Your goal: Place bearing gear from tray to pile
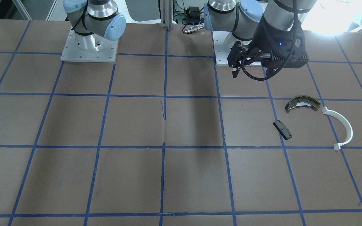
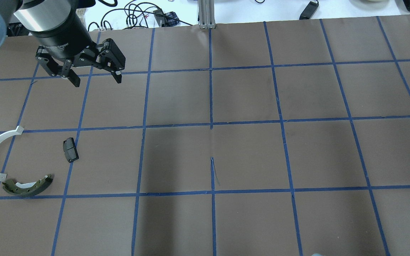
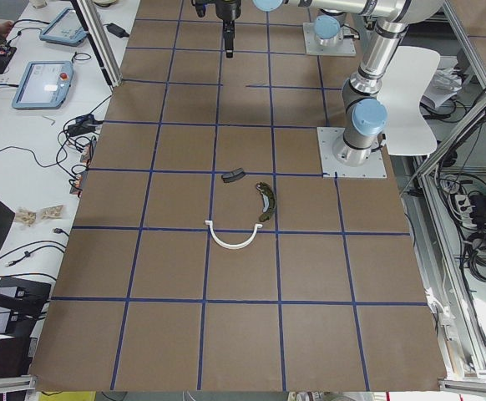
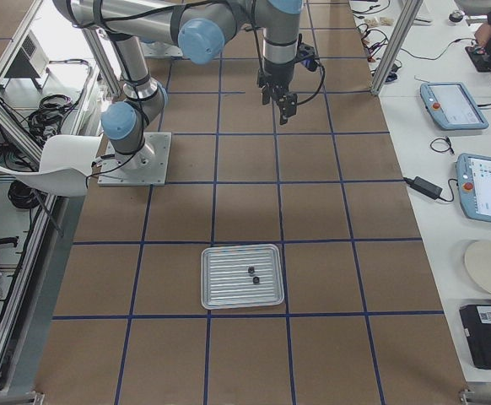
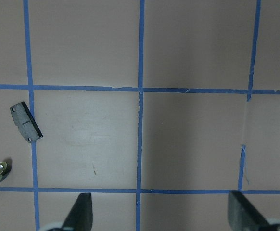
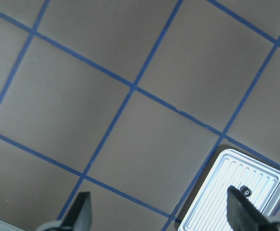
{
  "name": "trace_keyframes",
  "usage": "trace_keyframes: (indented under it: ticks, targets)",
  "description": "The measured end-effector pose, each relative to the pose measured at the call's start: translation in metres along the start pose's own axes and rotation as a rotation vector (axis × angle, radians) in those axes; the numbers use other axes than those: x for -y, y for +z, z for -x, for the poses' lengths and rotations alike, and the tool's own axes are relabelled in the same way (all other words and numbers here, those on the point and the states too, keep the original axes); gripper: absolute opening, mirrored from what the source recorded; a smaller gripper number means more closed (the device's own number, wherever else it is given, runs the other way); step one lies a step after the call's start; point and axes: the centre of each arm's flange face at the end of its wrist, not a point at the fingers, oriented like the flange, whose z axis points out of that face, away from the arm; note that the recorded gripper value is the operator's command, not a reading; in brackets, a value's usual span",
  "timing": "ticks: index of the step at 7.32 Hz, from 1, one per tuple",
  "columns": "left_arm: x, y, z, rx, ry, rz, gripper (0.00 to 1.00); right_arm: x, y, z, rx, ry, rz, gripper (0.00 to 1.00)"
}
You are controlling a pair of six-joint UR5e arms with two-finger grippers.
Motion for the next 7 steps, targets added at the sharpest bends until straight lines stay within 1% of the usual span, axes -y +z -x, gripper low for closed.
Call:
trace_keyframes:
  ticks: [1,2,3,4,5,6,7]
  targets:
    - [-0.001,0.000,0.000,0.000,0.001,0.000,1.00,-0.040,0.015,-0.039,0.022,-0.054,0.007,0.98]
    - [-0.001,0.001,0.000,0.000,0.001,-0.001,1.00,-0.074,0.038,-0.075,0.052,-0.117,0.009,0.98]
    - [-0.001,0.001,0.000,-0.001,0.000,-0.006,1.00,-0.099,0.070,-0.108,0.068,-0.194,0.007,0.97]
    - [0.000,0.001,0.000,-0.001,-0.001,-0.011,1.00,-0.120,0.117,-0.141,0.070,-0.239,0.002,0.94]
    - [0.000,0.001,0.000,-0.001,-0.001,-0.013,1.00,-0.134,0.173,-0.169,0.053,-0.281,-0.003,0.92]
    - [0.000,0.001,0.000,-0.002,0.000,-0.014,1.00,-0.143,0.223,-0.187,0.029,-0.343,-0.003,0.92]
    - [0.000,0.001,0.000,-0.002,0.000,-0.015,1.00,-0.150,0.260,-0.197,0.020,-0.381,-0.013,0.90]
